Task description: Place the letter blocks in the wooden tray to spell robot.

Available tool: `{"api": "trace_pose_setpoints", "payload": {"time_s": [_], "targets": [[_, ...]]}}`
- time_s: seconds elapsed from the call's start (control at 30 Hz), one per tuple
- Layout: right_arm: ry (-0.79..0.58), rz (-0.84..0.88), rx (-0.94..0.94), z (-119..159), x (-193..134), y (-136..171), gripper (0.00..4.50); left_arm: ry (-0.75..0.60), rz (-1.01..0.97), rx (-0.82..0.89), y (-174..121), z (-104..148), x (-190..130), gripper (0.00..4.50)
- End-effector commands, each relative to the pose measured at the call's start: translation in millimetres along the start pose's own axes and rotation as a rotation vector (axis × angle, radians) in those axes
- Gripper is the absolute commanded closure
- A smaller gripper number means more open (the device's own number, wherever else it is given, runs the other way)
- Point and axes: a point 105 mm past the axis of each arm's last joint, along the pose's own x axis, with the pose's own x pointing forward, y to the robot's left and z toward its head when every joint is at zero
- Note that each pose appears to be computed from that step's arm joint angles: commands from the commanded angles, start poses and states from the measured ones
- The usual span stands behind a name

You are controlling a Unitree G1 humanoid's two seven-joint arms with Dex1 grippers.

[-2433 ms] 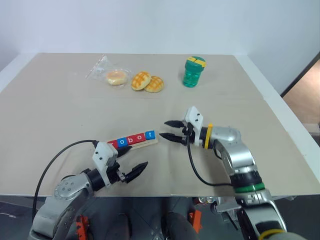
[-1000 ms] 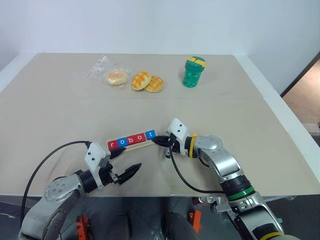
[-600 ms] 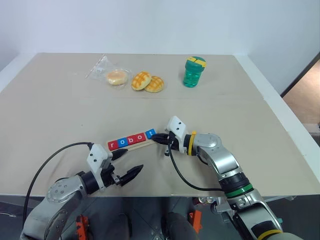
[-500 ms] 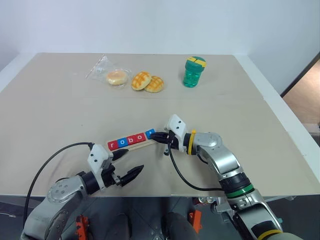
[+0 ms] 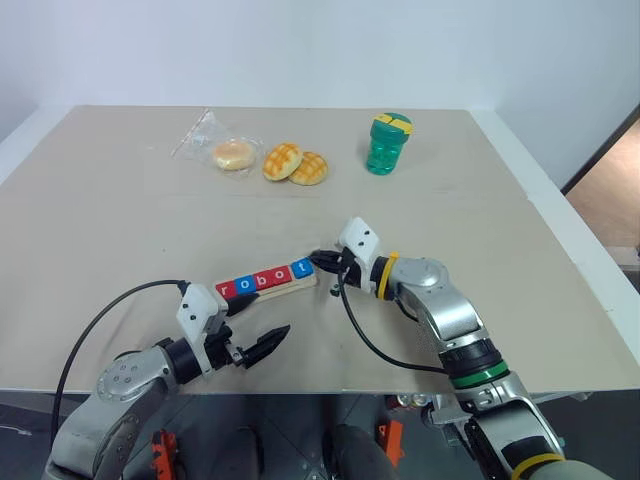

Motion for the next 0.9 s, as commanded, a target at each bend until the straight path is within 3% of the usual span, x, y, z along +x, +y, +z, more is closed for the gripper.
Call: {"api": "trace_pose_setpoints", "payload": {"time_s": [0.03, 0.9], "targets": [[-0.028, 0.0, -0.03, 5.9, 1.7, 0.5, 4.43, -0.028, -0.004, 0.034, -2.3, 8.9, -0.4, 0.0], [-0.036, -0.017, -0.025, 4.9, 7.0, -0.9, 4.43, -0.039, 0.013, 0.033, -2.5, 9.5, -0.3, 0.0]]}}
